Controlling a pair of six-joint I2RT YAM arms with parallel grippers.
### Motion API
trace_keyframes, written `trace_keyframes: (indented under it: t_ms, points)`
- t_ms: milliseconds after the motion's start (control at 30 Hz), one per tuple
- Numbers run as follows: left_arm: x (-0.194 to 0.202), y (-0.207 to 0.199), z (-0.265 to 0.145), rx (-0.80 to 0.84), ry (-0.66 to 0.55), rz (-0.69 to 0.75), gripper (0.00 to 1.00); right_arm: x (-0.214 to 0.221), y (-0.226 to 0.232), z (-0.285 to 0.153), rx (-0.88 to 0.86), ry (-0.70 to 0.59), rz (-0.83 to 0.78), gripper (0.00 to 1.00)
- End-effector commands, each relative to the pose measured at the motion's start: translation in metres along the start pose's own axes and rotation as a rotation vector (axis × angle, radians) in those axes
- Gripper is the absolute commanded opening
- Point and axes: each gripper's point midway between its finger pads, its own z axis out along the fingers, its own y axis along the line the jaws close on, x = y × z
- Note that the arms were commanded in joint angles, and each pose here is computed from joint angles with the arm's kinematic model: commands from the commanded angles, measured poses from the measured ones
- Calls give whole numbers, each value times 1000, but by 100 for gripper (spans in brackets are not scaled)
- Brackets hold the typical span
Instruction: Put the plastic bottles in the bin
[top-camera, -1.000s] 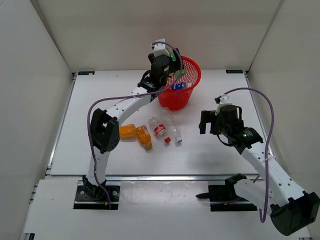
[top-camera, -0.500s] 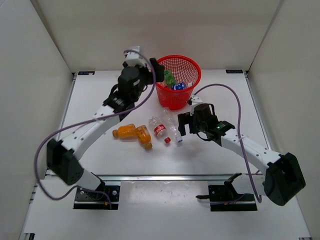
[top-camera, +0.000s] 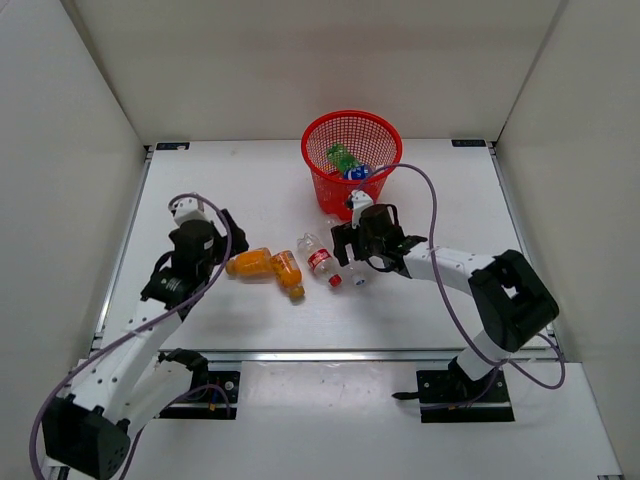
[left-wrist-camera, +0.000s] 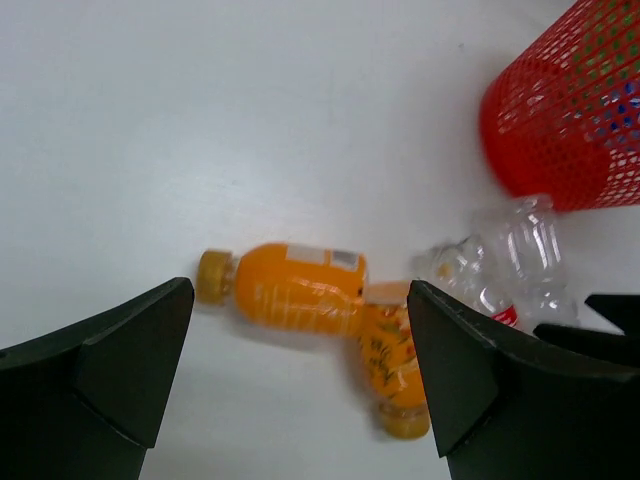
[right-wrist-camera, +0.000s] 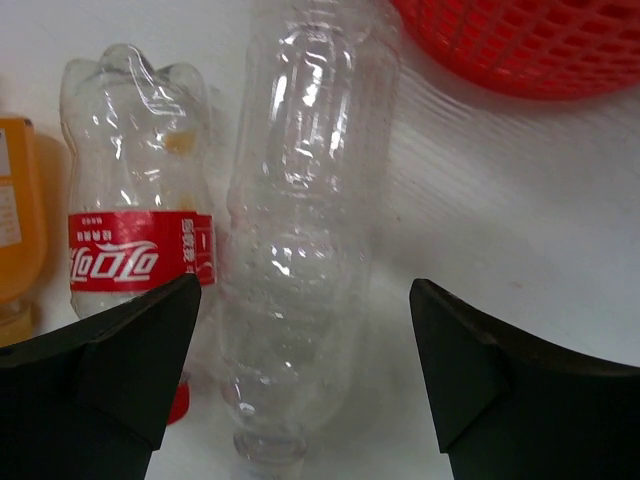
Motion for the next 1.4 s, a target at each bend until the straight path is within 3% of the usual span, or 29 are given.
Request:
trace_keyframes:
  t_ms: [0, 167, 400, 500, 667, 800, 933, 1000, 1033, 1233, 1367]
  points:
    - [26, 28, -19, -58, 68, -43, 99, -36, 12, 13, -56, -105, -15, 82]
    - [32, 31, -31, -29, 59, -111, 99, -31, 9, 28, -55, -67, 44, 72]
    - [53, 46, -37, -65, 99, -119, 99, -2, 1, 26, -43, -10, 82, 48]
    - [52, 50, -38, -67, 85, -138, 99, -1, 3, 9, -33, -13, 77, 39]
    - [58, 42, -28, -53, 129, -125, 98, 2, 18, -35, -29, -27, 14, 36]
    - [68, 37, -15, -40, 155, -141, 98, -15, 30, -70, -17, -71, -140, 29]
    - [73, 34, -5, -35, 193, -134, 98, -61, 62, -100, -114, -169, -298, 29]
    - [68, 33, -2, -48, 189, -117, 99, -97, 84, -119, -154, -314, -375, 33]
    - [70, 34, 1, -58, 200, -111, 99, -120, 88, -127, -148, -397, -386, 30]
    - [77, 28, 9, -36, 283, -84, 99, -252, 40, -164, 56, -734, -428, 32]
    - [69, 22, 7, -13, 272, -42, 99, -306, -3, -147, 96, -779, -439, 33]
